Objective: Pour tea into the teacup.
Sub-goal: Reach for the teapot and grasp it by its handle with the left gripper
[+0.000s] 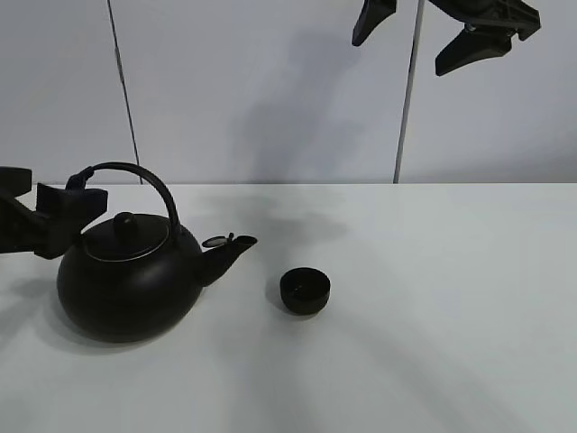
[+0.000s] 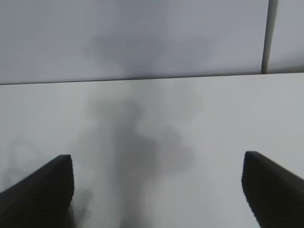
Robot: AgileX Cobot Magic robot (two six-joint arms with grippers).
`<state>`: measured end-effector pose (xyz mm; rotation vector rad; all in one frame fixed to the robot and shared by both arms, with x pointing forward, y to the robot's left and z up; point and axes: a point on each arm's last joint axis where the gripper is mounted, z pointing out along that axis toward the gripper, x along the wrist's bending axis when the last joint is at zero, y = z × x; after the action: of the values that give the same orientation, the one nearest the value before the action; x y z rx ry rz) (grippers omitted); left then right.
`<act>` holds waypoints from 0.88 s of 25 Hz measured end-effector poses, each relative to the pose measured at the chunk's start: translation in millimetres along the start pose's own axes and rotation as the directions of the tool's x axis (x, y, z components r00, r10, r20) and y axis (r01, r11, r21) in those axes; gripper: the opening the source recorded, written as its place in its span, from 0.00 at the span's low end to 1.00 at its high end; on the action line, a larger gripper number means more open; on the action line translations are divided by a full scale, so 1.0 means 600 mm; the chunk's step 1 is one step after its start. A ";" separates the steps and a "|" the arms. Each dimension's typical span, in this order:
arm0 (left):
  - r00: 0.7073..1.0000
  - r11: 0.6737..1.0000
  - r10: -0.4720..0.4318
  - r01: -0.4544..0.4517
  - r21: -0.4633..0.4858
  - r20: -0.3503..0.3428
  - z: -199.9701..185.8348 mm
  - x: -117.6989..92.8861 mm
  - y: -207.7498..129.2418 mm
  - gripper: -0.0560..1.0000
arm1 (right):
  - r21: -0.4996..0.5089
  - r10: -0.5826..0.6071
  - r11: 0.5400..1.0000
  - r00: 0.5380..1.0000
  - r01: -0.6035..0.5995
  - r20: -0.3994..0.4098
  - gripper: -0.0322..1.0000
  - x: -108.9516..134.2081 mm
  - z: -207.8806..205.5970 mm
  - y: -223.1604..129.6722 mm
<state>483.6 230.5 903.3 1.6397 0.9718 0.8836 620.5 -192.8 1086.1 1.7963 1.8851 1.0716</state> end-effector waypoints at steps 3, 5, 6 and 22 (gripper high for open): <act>1.000 1.000 0.004 -0.005 -0.029 -0.005 0.010 0.003 0.010 0.65 | -0.001 0.000 1.000 1.000 0.000 0.000 0.67 0.000 0.000 0.000; 1.000 0.999 0.007 -0.007 -0.044 -0.007 0.015 0.005 0.015 0.65 | -0.001 0.000 1.000 1.000 0.000 0.000 0.67 0.000 0.000 0.000; 1.000 0.999 0.007 -0.008 -0.049 -0.008 0.016 0.006 0.017 0.65 | -0.001 0.000 1.000 1.000 0.000 0.000 0.67 0.000 0.000 0.000; 1.000 1.000 -0.001 0.001 -0.015 -0.005 0.039 0.007 -0.004 0.61 | -0.003 0.000 1.000 1.000 0.000 0.000 0.67 0.000 0.000 0.000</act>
<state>505.6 225.9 896.0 1.6250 0.9670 0.8928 620.7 -192.8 1086.2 1.7947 1.8827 1.0740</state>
